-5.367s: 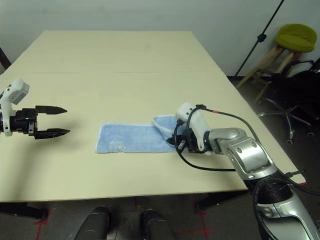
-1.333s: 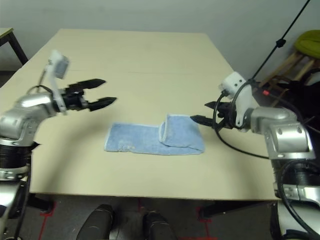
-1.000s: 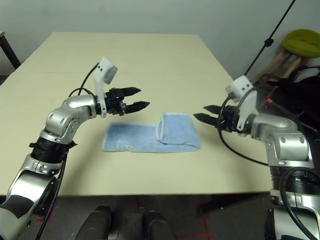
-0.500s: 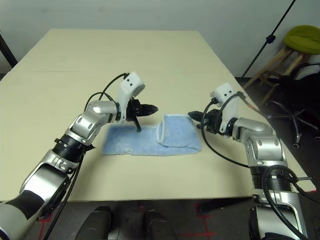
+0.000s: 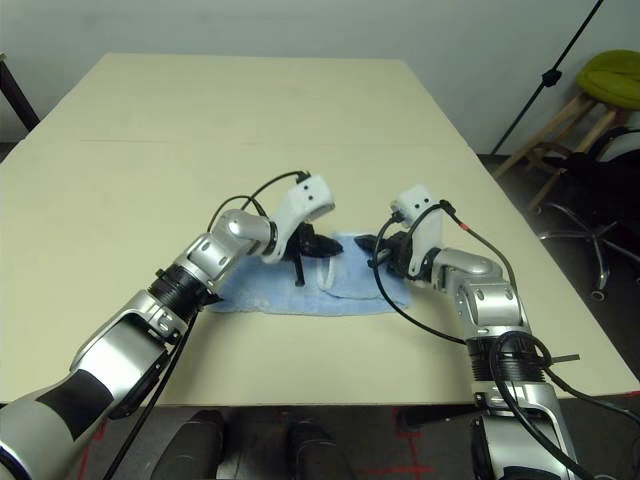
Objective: Fold the towel and set it aside.
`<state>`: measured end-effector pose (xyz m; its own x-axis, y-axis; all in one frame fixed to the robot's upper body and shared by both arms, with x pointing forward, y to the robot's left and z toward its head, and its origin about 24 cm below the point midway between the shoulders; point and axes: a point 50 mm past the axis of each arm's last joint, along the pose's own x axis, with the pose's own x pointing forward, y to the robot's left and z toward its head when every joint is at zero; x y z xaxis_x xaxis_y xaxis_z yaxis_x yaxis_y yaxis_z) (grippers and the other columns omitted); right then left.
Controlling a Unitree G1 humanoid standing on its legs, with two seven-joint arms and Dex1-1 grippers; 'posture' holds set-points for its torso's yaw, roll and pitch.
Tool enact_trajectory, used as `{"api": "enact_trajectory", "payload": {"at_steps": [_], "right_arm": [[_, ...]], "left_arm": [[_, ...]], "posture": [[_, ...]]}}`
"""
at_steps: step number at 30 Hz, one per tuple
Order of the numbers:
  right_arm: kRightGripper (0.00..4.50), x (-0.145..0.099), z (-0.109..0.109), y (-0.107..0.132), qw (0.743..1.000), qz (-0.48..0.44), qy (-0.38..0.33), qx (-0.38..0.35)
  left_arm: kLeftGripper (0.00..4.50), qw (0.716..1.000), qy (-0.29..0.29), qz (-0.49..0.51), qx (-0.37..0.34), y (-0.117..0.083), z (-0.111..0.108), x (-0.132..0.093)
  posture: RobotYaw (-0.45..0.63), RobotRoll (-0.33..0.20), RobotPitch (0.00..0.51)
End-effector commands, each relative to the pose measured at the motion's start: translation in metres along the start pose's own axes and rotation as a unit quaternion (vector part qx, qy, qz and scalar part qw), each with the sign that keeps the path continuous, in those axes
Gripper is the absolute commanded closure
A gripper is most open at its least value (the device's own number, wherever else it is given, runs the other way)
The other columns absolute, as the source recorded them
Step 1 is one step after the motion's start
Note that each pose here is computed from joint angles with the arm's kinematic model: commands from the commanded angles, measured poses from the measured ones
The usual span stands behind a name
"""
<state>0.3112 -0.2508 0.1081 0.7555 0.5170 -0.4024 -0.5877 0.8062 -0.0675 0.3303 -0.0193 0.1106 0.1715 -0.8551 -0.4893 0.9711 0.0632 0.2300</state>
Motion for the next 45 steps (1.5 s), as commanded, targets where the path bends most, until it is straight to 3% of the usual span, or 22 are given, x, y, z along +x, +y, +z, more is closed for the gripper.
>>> {"api": "enact_trajectory", "payload": {"at_steps": [1, 5, 9, 13, 16, 20, 23, 29, 30, 37, 45], "right_arm": [[4.50, 0.001, -0.015, 0.002, 0.999, 0.007, 0.036, 0.000], [4.50, 0.003, -0.018, 0.004, 0.999, 0.017, 0.047, 0.000], [4.50, 0.002, 0.000, 0.000, 1.000, 0.018, 0.018, -0.007], [4.50, -0.005, 0.020, -0.004, 0.999, 0.038, -0.003, -0.024], [4.50, -0.014, 0.042, -0.002, 0.996, 0.079, -0.021, -0.040], [3.27, -0.023, 0.062, 0.000, 0.989, 0.120, -0.022, -0.083], [2.18, -0.025, 0.070, 0.002, 0.983, 0.143, -0.019, -0.112], [0.06, -0.024, 0.075, 0.006, 0.964, 0.179, -0.003, -0.198], [0.00, -0.023, 0.074, 0.006, 0.962, 0.181, 0.001, -0.205], [0.00, -0.022, 0.069, 0.006, 0.950, 0.201, 0.009, -0.238], [0.00, -0.025, 0.086, 0.004, 0.927, 0.203, -0.019, -0.316]], "left_arm": [[4.34, 0.999, 0.041, -0.018, -0.024, -0.010, -0.016, 0.010], [4.34, 0.998, 0.042, -0.029, -0.036, -0.012, -0.014, 0.014], [4.34, 0.999, 0.017, 0.000, -0.045, 0.002, -0.004, 0.002], [4.34, 0.994, -0.055, 0.026, -0.093, 0.019, 0.015, -0.028], [4.42, 0.983, -0.104, 0.062, -0.138, 0.028, 0.022, -0.065], [3.29, 0.962, -0.147, 0.121, -0.197, 0.026, 0.020, -0.117], [2.25, 0.945, -0.142, 0.162, -0.245, 0.019, 0.012, -0.145], [0.26, 0.910, -0.113, 0.175, -0.358, -0.027, -0.011, -0.187], [0.04, 0.905, -0.103, 0.179, -0.373, -0.032, -0.014, -0.190], [0.04, 0.881, -0.112, 0.178, -0.424, -0.046, -0.027, -0.200], [0.04, 0.830, -0.124, 0.148, -0.524, -0.054, -0.051, -0.176]], "posture": [[0.16, 0.000, 0.136], [0.16, 0.000, 0.138], [0.16, 0.000, 0.132], [0.16, 0.000, 0.128], [0.17, 0.000, 0.125], [0.19, 0.000, 0.122], [0.20, 0.000, 0.120], [0.25, 0.000, 0.118], [0.26, 0.000, 0.115], [0.30, 0.000, 0.120], [0.29, 0.000, 0.139]]}}
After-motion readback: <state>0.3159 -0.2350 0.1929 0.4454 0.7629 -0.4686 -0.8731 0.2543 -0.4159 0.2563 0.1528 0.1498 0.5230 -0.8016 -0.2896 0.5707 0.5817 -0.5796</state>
